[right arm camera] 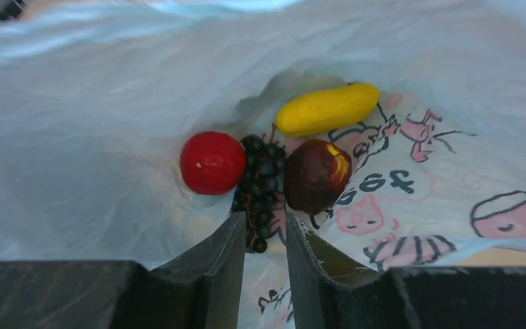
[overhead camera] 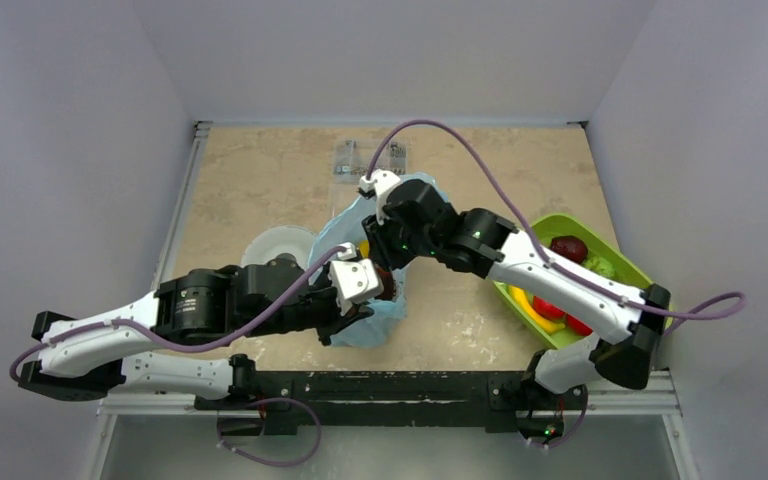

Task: Take the fake fruits out of the plastic bag
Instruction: Adjust the plastic bag at the center of the board.

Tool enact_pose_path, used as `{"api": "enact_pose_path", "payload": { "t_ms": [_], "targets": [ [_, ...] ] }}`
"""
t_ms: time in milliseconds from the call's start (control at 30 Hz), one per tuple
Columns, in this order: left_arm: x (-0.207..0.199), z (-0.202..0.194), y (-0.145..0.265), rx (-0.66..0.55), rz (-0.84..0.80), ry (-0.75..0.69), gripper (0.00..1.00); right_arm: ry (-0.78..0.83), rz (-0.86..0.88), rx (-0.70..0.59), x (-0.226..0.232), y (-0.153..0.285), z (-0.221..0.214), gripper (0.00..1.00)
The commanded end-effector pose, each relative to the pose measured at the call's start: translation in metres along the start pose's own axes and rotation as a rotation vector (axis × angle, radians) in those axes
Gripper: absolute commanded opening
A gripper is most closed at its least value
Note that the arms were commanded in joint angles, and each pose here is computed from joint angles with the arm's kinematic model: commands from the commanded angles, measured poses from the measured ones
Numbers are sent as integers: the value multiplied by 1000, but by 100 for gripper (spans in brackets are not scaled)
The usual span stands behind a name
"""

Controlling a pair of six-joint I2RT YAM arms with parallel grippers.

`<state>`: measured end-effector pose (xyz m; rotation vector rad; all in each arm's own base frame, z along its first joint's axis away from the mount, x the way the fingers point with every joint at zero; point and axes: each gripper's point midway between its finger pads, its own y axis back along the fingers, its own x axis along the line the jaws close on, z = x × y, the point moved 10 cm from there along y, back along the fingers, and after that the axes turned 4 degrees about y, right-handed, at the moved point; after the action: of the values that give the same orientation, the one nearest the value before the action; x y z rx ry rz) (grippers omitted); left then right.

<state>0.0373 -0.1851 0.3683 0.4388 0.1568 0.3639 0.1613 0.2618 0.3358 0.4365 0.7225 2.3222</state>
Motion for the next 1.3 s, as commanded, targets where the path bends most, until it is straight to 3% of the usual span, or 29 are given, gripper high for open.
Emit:
{"api": "enact_pose_path", "payload": {
  "t_ms": [0, 233, 267, 300, 433, 500, 667, 767, 1000, 1267],
  "targets": [
    [-2, 12, 4, -44, 3, 48, 0, -23, 35, -40, 5, -32, -2, 28],
    [-3, 16, -1, -29, 56, 100, 0, -5, -81, 29, -3, -84, -24, 29],
    [-3, 16, -2, -23, 62, 113, 5, 0, -92, 49, -4, -89, -28, 29],
    [-4, 17, -2, -13, 62, 127, 18, 4, -99, 68, -5, -94, -31, 29],
    [-3, 26, 15, 15, 102, 189, 84, -22, -98, 81, -5, -92, -38, 31],
    [1, 35, 33, -11, 127, 213, 98, -52, -61, 53, -2, -83, -38, 34],
    [28, 49, 83, -129, 306, 329, 100, -166, 64, -24, 9, -64, -38, 43],
    [47, 45, 93, -187, 420, 445, 100, -227, 106, -73, 13, -52, -40, 49],
    [87, 45, 29, -18, 388, 643, 100, -298, 171, -144, 20, -35, -41, 53],
    [121, 27, -18, 70, 374, 665, 100, -290, 230, -216, 28, -15, -48, 53]
  ]
}}
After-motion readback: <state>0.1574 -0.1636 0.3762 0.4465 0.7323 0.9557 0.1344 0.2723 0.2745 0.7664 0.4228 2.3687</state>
